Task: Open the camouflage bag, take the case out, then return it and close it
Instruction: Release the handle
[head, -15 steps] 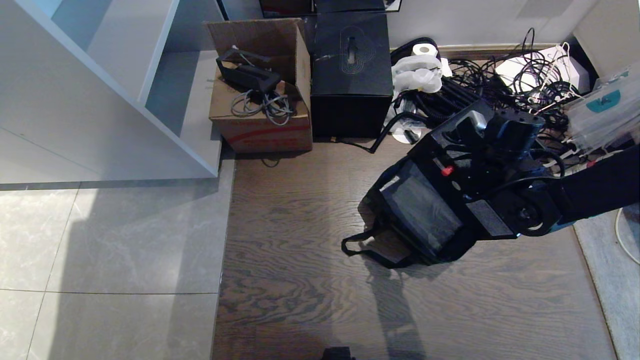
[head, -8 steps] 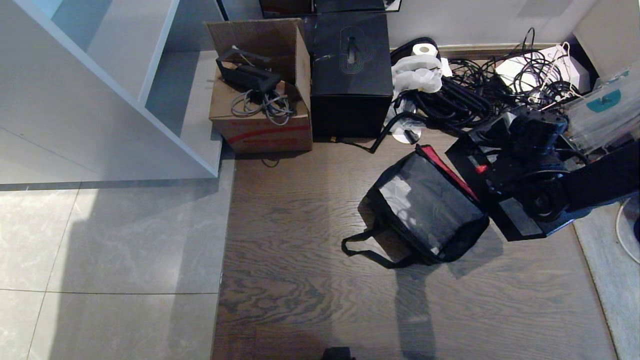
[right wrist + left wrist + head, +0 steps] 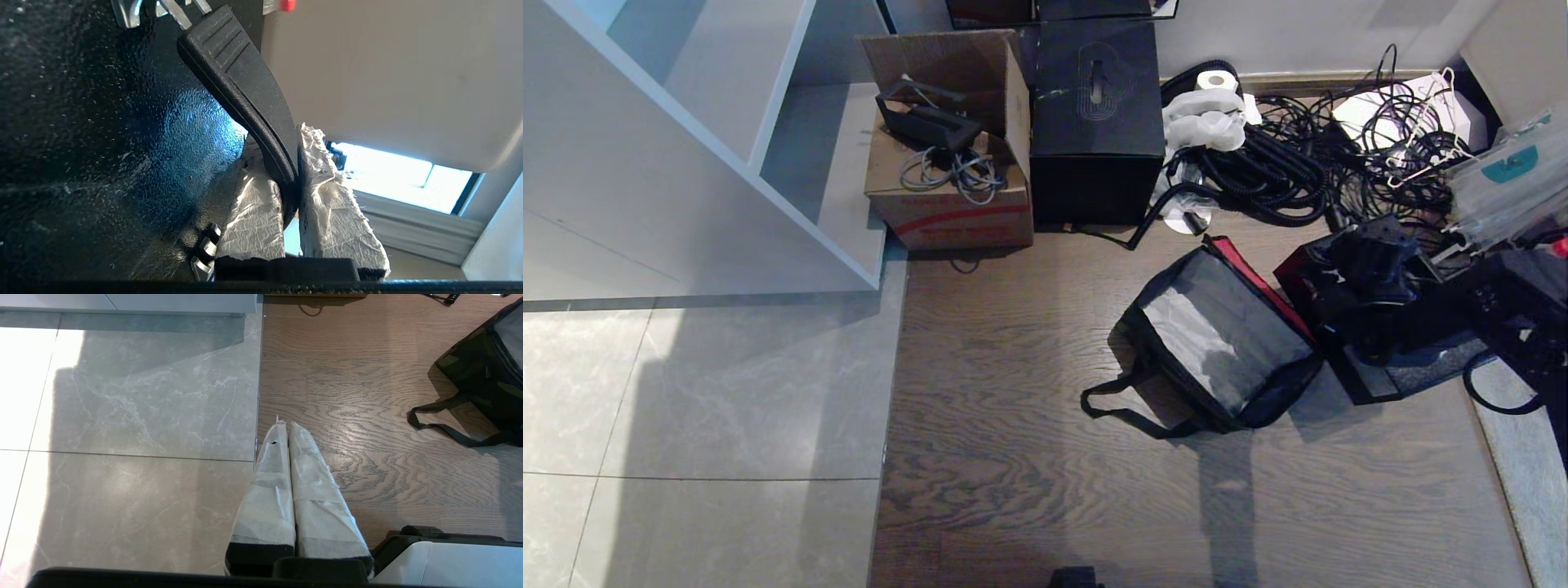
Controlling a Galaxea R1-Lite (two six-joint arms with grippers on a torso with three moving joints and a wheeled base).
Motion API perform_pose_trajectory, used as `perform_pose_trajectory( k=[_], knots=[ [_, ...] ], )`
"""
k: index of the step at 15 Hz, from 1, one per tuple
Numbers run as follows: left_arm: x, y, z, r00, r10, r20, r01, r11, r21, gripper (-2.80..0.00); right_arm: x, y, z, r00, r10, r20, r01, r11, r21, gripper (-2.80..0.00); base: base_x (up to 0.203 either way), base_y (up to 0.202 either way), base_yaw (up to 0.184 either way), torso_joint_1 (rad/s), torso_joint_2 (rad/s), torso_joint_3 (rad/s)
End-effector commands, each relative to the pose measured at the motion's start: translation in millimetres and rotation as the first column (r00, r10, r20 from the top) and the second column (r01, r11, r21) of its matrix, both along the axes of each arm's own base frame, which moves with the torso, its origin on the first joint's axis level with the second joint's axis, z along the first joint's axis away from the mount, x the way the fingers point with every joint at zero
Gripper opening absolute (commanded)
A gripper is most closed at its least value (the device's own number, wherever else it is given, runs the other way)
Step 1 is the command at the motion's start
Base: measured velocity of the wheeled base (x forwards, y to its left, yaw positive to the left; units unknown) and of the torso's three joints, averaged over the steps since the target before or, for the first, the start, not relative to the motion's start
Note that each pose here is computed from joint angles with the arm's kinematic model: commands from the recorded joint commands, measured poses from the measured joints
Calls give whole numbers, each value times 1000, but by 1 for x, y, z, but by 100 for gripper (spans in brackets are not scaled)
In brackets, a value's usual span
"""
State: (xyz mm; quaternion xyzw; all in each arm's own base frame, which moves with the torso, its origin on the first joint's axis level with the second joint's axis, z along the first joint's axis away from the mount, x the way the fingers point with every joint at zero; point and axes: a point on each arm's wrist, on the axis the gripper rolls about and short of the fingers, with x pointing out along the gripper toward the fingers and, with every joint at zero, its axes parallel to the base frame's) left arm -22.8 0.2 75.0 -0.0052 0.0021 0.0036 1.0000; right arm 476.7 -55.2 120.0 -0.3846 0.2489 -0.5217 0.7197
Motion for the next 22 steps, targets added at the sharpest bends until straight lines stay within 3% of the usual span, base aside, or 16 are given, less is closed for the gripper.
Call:
perform_pose_trajectory(
  k=[1, 7, 11, 13, 22],
  knots=[
    [0, 0, 0, 1000, 0, 0, 0, 1000, 0, -280, 17, -3, -47, 999, -10, -47, 10, 1000, 12, -280, 0, 0, 0, 0, 0, 0],
    [0, 0, 0, 1000, 0, 0, 0, 1000, 0, -280, 8, 52, -60, 993, 101, -64, -98, 994, 38, -280, 0, 0, 0, 0, 0, 0],
    [0, 0, 0, 1000, 0, 0, 0, 1000, 0, -280, -22, 102, -72, 969, 209, -132, -202, 977, 71, -280, 0, 0, 0, 0, 0, 0],
    [0, 0, 0, 1000, 0, 0, 0, 1000, 0, -280, -30, 122, -75, 961, 254, -111, -244, 965, 92, -280, 0, 0, 0, 0, 0, 0],
    [0, 0, 0, 1000, 0, 0, 0, 1000, 0, -280, -13, 103, -87, 971, 211, -112, -202, 975, 90, -280, 0, 0, 0, 0, 0, 0]
  ],
)
